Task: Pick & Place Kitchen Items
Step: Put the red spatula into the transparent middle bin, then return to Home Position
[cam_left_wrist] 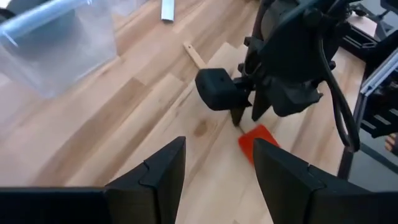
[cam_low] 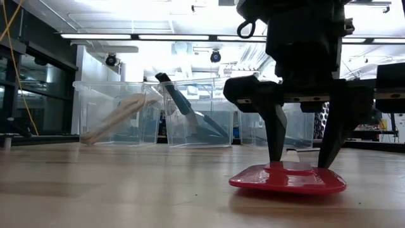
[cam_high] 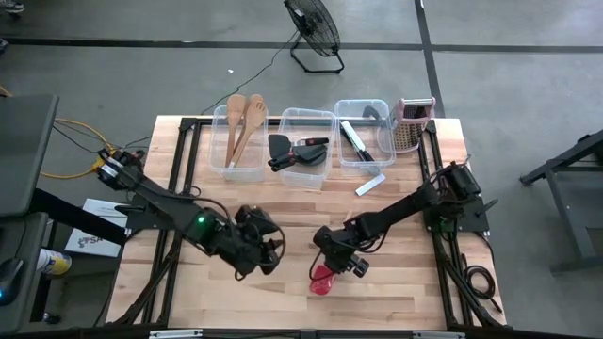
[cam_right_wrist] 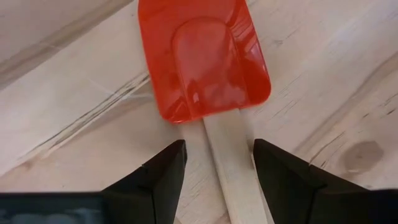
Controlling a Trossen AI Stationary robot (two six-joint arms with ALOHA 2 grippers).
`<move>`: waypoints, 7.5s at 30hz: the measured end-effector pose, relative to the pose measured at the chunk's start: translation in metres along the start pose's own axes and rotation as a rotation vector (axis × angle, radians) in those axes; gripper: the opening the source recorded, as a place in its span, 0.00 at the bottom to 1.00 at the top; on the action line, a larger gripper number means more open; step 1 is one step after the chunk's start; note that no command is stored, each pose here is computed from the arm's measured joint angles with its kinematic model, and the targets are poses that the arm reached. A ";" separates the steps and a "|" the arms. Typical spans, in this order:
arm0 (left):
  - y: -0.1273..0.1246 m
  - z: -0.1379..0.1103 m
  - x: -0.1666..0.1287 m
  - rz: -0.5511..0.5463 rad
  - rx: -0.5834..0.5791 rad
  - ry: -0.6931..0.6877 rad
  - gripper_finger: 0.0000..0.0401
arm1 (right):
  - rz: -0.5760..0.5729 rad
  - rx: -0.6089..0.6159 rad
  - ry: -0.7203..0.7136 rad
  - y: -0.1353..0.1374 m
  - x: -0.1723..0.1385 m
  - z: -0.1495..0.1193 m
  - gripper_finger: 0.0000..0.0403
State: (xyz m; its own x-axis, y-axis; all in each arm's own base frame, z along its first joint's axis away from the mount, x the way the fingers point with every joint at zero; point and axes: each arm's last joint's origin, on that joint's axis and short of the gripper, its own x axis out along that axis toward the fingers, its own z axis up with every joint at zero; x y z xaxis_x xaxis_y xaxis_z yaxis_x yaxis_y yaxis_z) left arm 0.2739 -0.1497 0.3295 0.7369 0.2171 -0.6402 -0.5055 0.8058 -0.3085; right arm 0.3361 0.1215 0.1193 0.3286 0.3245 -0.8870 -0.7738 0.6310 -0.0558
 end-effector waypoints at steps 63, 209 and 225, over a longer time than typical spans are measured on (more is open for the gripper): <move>0.059 0.028 -0.058 -0.190 0.147 -0.344 0.22 | -0.397 0.425 -0.507 0.004 -0.165 0.039 0.16; 0.257 -0.077 -0.037 -0.557 0.170 -0.606 0.22 | -0.666 1.017 -1.436 0.080 -0.177 -0.169 0.32; 0.262 -0.093 -0.014 -0.548 0.177 -0.551 0.22 | -0.638 1.043 -1.328 0.090 -0.166 -0.182 0.32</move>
State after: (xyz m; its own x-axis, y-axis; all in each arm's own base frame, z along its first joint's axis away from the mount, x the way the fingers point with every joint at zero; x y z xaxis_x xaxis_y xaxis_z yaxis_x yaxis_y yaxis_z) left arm 0.0898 0.0075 0.1921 0.9992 -0.0313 0.0247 0.0378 0.9421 -0.3331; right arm 0.1135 -0.0036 0.1785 0.9814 -0.1624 0.1021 0.0823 0.8374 0.5403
